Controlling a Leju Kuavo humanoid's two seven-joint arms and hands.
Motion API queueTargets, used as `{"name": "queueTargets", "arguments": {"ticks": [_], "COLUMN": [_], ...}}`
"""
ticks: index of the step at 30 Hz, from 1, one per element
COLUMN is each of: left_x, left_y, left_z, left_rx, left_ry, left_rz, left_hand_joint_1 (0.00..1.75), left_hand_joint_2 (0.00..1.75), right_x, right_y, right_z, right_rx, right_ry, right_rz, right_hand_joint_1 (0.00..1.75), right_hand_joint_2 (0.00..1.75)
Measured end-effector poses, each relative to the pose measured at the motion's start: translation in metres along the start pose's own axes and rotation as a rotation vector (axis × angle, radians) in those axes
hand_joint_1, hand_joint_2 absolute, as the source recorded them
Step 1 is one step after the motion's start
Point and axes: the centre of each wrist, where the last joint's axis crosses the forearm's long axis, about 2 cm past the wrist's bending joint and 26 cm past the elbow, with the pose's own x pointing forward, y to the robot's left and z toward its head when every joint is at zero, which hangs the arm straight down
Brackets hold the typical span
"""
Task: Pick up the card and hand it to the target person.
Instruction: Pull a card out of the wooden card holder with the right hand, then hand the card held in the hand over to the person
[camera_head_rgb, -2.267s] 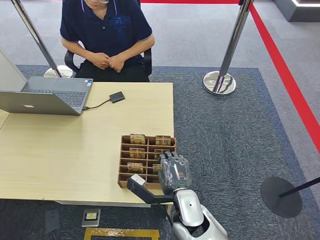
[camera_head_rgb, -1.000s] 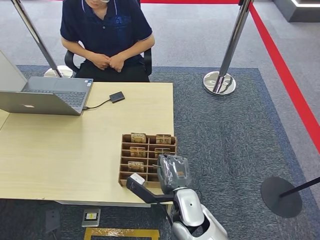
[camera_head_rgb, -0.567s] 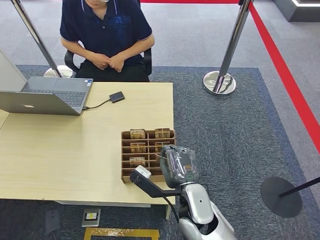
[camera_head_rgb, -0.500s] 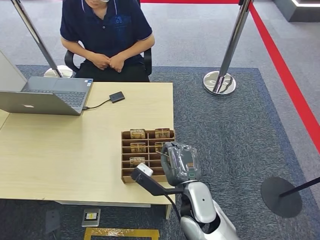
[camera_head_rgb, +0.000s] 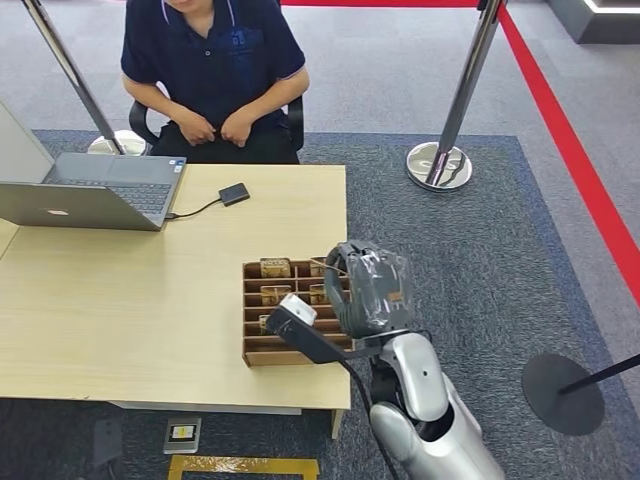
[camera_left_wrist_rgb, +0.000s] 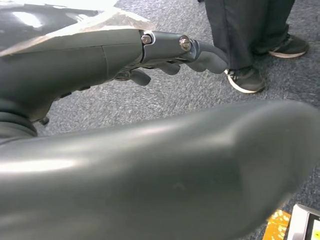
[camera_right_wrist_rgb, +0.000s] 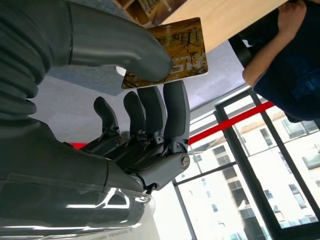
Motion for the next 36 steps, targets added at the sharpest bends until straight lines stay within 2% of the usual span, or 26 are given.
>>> {"name": "queueTargets", "arguments": {"ticks": [5, 9, 14, 20, 29, 36], "left_x": [0.001, 0.003, 0.007, 0.011, 0.012, 0.011], "left_y": [-0.001, -0.003, -0.005, -0.005, -0.006, -0.006], "left_z": [0.001, 0.002, 0.004, 0.005, 0.005, 0.005], "left_rx": [-0.003, -0.006, -0.010, -0.011, -0.012, -0.012], "left_ry": [-0.010, -0.027, -0.038, -0.029, -0.018, -0.004], "left_rz": [-0.009, -0.024, -0.034, -0.036, -0.025, -0.024], "left_hand_joint_1": [0.00, 0.00, 0.00, 0.00, 0.00, 0.00], "left_hand_joint_2": [0.00, 0.00, 0.00, 0.00, 0.00, 0.00], "right_x": [0.001, 0.007, 0.023, 0.047, 0.068, 0.072], "right_y": [-0.003, 0.001, 0.008, 0.017, 0.021, 0.024], "right_z": [-0.012, -0.033, -0.067, -0.094, -0.111, -0.114], "right_rx": [0.001, 0.047, 0.091, 0.139, 0.171, 0.182], "right_ry": [-0.027, -0.066, -0.097, -0.116, -0.125, -0.110], "right_rz": [-0.003, -0.020, 0.008, 0.031, 0.034, 0.056], "right_hand_joint_1": [1.29, 1.25, 1.33, 1.35, 1.35, 1.36], "right_hand_joint_2": [1.75, 1.75, 1.75, 1.75, 1.75, 1.75]}}
